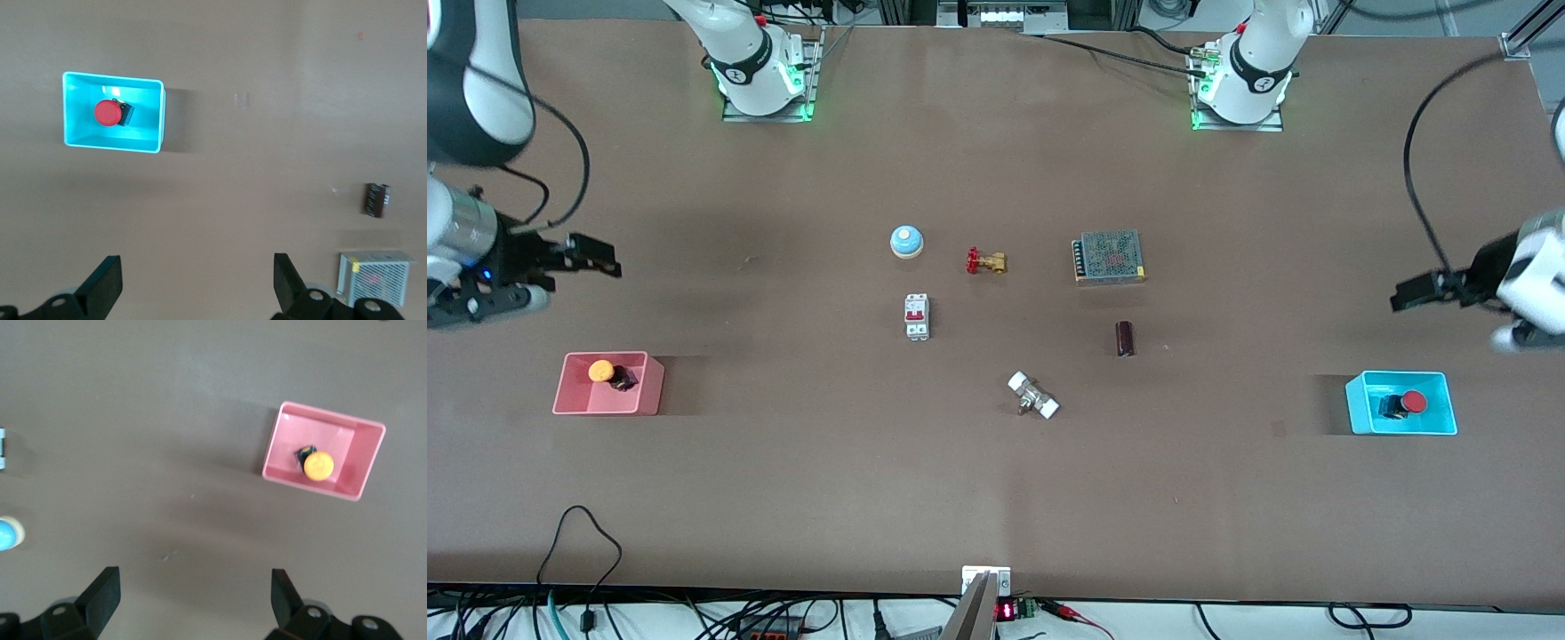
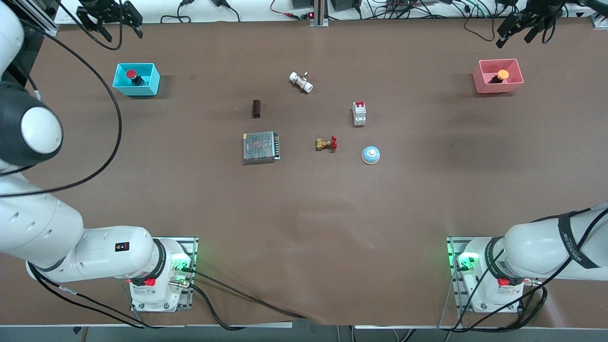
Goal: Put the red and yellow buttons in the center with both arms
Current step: 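Move the right gripper to the pink tray while the left gripper reaches the cyan tray, then lower both grippers onto the buttons inside the trays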
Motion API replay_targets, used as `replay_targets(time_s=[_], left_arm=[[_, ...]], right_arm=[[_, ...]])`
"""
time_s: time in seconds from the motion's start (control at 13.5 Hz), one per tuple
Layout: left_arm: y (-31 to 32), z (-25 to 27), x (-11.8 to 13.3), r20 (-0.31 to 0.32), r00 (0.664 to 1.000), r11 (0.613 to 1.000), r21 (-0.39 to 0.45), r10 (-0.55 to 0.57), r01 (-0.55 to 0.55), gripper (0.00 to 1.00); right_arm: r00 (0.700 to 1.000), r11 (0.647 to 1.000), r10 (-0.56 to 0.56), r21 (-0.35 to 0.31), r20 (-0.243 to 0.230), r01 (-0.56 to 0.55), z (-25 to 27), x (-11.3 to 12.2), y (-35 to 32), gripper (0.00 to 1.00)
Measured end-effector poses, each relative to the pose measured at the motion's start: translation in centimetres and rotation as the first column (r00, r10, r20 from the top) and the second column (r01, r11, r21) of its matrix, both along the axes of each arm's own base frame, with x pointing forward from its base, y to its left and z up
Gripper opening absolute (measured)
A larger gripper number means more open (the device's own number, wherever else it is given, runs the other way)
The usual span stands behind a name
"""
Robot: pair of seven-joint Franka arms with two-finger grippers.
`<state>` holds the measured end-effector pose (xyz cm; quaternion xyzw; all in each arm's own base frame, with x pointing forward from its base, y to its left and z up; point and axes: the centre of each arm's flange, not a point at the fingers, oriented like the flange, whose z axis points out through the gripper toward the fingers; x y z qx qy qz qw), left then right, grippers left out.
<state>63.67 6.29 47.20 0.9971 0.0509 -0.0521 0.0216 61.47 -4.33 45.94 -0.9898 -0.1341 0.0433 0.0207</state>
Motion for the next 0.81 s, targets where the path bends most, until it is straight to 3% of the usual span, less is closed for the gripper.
replay_targets(time_s=[0.3,0.81], left_arm=[[2.1,-7.8,3.7,-0.060,0.998,0.999,0.042,0.002,0.000,1.00],[7.7,-16.2,6.1,0.014,1.000,0.999,0.049,0.001,-0.001,1.00]], right_arm=[[0.988,0.990,0.142,0.005,0.052,-0.143,-5.9,2.6,-3.7,1.00],[0.973,0.985,0.171,-0.028,0.154,-0.168,-13.7,4.6,-10.3,1.00]])
